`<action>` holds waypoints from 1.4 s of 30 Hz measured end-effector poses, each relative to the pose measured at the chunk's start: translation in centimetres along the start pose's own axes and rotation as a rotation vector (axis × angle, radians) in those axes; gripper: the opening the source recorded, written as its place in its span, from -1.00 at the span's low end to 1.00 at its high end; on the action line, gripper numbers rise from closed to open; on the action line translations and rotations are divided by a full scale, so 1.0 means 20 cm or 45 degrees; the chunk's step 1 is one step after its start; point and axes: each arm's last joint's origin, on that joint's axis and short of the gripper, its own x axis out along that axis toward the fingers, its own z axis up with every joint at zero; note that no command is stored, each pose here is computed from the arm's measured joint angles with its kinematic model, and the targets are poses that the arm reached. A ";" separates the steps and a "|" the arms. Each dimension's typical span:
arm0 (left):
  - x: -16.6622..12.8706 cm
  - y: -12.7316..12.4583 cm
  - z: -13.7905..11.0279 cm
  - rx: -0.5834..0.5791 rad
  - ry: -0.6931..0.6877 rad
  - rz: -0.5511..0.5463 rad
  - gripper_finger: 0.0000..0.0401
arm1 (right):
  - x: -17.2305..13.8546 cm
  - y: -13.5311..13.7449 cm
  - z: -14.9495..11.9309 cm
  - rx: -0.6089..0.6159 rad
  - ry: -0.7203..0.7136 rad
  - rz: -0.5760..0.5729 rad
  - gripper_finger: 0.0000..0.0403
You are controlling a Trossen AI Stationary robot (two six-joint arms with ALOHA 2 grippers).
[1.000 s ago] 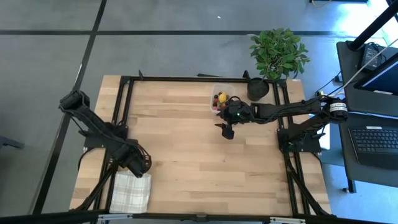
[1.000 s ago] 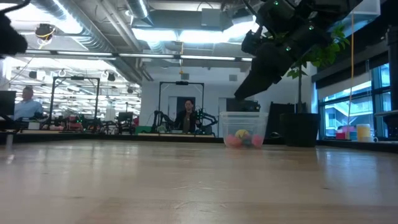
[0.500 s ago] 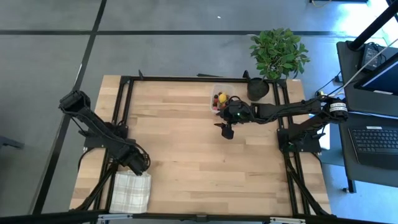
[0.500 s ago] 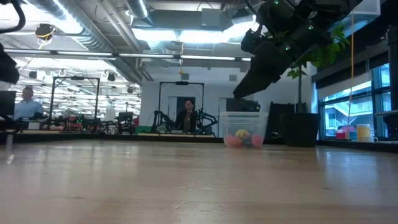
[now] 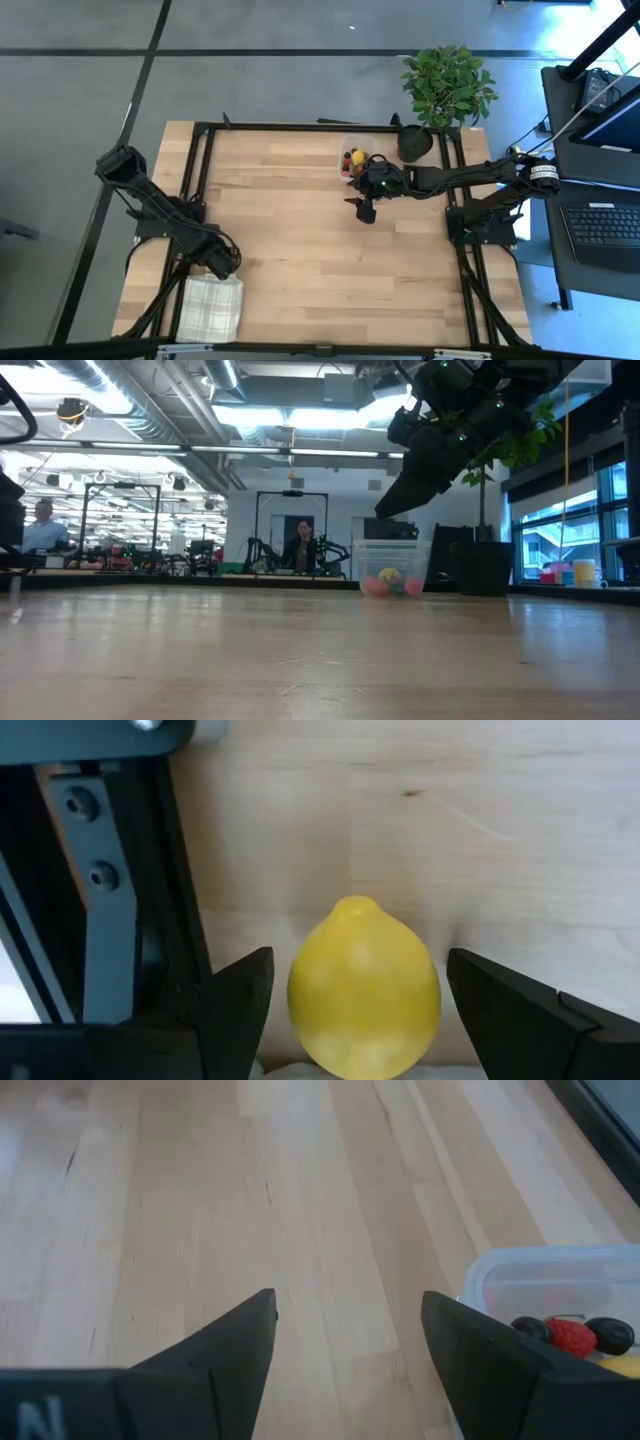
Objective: Pick and placing Produce into tupperware
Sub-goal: Put the lemon into the transparent bin
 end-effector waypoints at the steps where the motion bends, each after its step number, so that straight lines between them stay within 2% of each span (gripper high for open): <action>1: 0.00 0.00 0.00 0.018 0.002 -0.002 0.45 | 0.00 0.00 0.00 0.000 0.000 0.000 0.25; 8: 0.00 0.00 0.00 0.099 0.001 -0.002 0.45 | 0.00 0.00 0.00 -0.002 -0.003 0.000 0.25; 33: 0.00 0.00 -0.01 0.071 0.030 -0.001 0.44 | 0.00 0.00 0.01 -0.034 -0.017 -0.001 0.25; 42: 0.00 0.00 -0.01 0.071 0.044 0.018 0.22 | 0.00 0.00 0.01 -0.065 -0.017 -0.001 0.25</action>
